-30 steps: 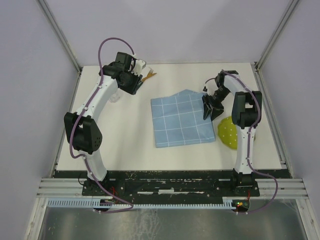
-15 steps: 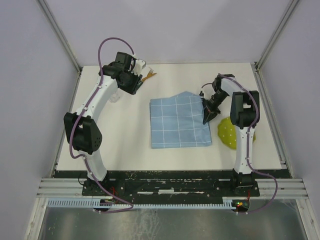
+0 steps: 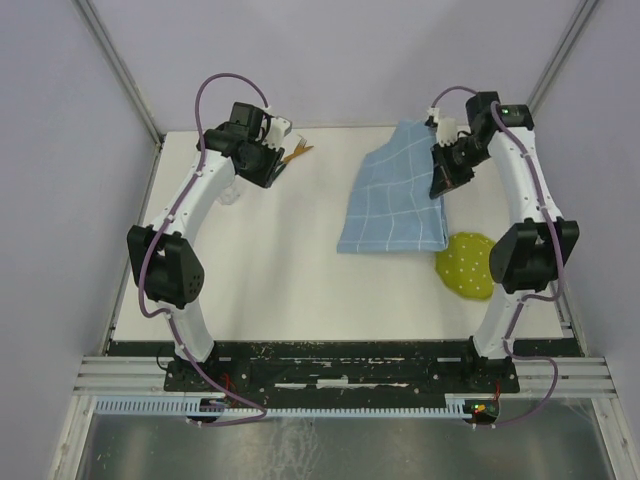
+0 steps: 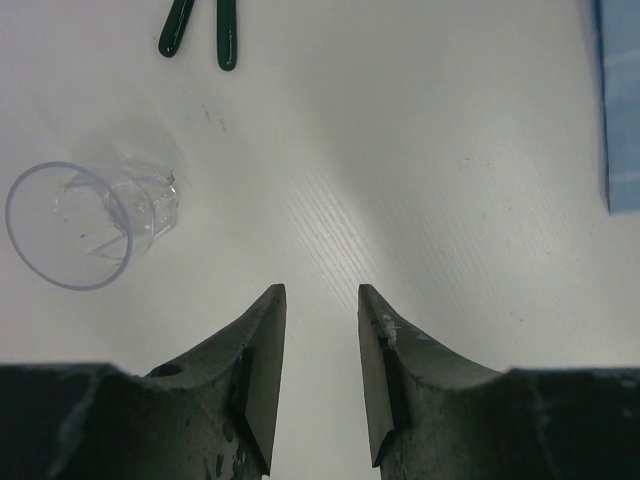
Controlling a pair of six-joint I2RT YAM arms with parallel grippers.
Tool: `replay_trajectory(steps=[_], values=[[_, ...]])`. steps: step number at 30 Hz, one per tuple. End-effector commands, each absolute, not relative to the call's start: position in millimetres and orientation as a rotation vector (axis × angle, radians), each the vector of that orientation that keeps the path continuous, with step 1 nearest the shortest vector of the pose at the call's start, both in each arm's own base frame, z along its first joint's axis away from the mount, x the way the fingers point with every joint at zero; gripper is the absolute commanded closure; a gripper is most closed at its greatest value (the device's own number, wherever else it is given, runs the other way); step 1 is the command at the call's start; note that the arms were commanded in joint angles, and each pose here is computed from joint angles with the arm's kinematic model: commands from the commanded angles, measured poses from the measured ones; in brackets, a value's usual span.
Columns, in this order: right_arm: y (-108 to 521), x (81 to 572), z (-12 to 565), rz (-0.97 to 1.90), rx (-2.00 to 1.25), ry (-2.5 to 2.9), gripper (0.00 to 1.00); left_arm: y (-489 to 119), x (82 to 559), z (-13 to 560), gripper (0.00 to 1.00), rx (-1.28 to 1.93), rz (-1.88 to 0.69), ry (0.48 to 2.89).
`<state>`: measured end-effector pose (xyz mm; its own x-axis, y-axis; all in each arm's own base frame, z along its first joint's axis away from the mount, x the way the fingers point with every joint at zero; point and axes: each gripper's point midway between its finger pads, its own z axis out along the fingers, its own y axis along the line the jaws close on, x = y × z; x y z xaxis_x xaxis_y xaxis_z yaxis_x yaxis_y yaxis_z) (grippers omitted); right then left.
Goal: Set the dinner table for one person
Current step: Flatten out the napkin at the center of the board.
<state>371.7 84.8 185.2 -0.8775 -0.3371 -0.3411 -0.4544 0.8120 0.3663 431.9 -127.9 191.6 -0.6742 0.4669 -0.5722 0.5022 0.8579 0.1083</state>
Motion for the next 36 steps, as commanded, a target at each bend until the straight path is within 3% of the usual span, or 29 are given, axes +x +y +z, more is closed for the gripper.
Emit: replay_trajectory(steps=[1,15,21,28,36], values=[[76.6,375.9,256.9,0.576,-0.578,2.530,0.98,-127.7,443.7,229.1,0.58,0.747,-0.040,2.309],[60.6,390.8,364.3,0.491,-0.492,2.226,0.98,-130.3,444.3,232.7,0.59,0.747,-0.059,2.310],[115.6,385.5,346.8,0.769,-0.603,2.241,0.98,-128.7,440.3,232.9,0.59,0.734,-0.059,2.320],[199.7,371.5,301.1,0.854,-0.851,2.328,0.98,-129.2,436.3,236.2,0.59,0.702,-0.071,2.334],[198.3,372.8,310.7,0.810,-0.863,2.296,0.98,-120.6,427.6,237.9,0.59,0.716,-0.026,2.331]])
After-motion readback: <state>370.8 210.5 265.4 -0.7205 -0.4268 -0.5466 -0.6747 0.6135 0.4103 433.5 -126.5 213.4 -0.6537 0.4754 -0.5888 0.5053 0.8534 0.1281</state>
